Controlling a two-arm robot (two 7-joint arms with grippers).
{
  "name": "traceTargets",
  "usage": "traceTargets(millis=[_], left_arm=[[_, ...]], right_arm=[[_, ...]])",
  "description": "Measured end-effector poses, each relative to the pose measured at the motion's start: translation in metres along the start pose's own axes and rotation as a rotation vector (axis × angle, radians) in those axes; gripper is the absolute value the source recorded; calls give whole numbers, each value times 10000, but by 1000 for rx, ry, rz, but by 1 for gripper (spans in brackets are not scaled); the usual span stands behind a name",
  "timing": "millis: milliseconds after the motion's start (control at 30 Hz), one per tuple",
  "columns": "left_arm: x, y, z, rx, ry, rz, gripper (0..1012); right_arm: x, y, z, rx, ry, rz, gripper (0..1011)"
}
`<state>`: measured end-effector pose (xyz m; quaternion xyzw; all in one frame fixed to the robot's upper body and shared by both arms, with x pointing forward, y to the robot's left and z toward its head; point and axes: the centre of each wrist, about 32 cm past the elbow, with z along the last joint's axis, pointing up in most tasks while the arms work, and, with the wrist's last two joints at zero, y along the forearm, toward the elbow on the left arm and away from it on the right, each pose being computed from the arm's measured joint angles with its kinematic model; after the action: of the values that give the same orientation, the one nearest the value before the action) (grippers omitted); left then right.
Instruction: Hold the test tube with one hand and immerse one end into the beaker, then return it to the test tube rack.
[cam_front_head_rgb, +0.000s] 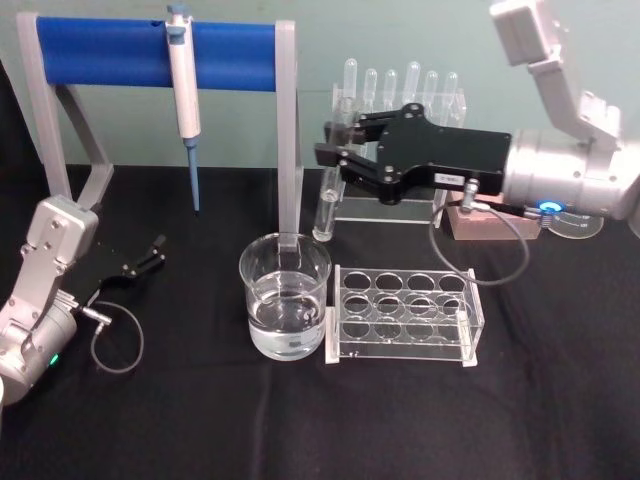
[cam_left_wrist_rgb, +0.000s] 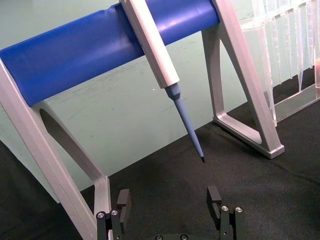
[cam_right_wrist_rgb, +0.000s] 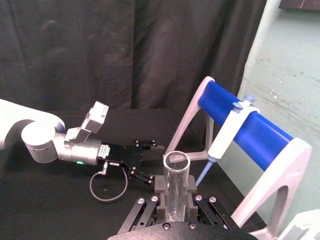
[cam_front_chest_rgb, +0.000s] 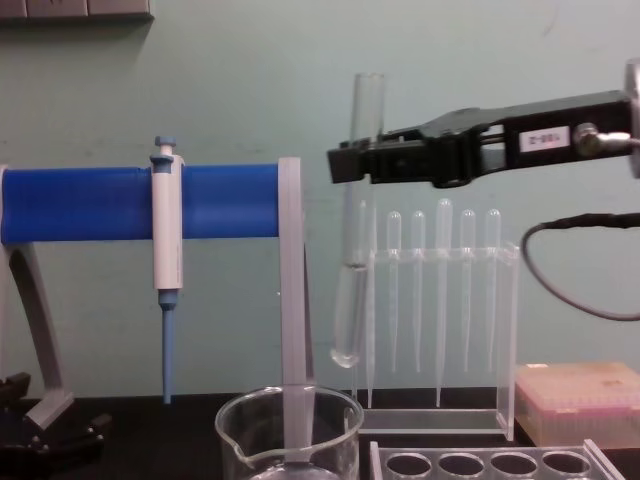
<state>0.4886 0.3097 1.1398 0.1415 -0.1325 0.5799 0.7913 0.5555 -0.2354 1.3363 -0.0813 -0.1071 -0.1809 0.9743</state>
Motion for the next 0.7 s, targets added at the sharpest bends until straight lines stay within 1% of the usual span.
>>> traceTargets(millis=[167,367,533,667,700], left_arm=[[0,0,0,0,0,0,1000],[0,0,0,0,0,0,1000],[0,0,0,0,0,0,1000],[0,0,0,0,0,0,1000],[0,0,0,0,0,0,1000]], right_arm=[[6,126,2,0,-1,19,238],[8,218,-25,1,1,33,238],[-2,287,-107,3,14,47,237],[-31,326,-202,1,31,58,238],[-31,326,-202,1,31,58,237]])
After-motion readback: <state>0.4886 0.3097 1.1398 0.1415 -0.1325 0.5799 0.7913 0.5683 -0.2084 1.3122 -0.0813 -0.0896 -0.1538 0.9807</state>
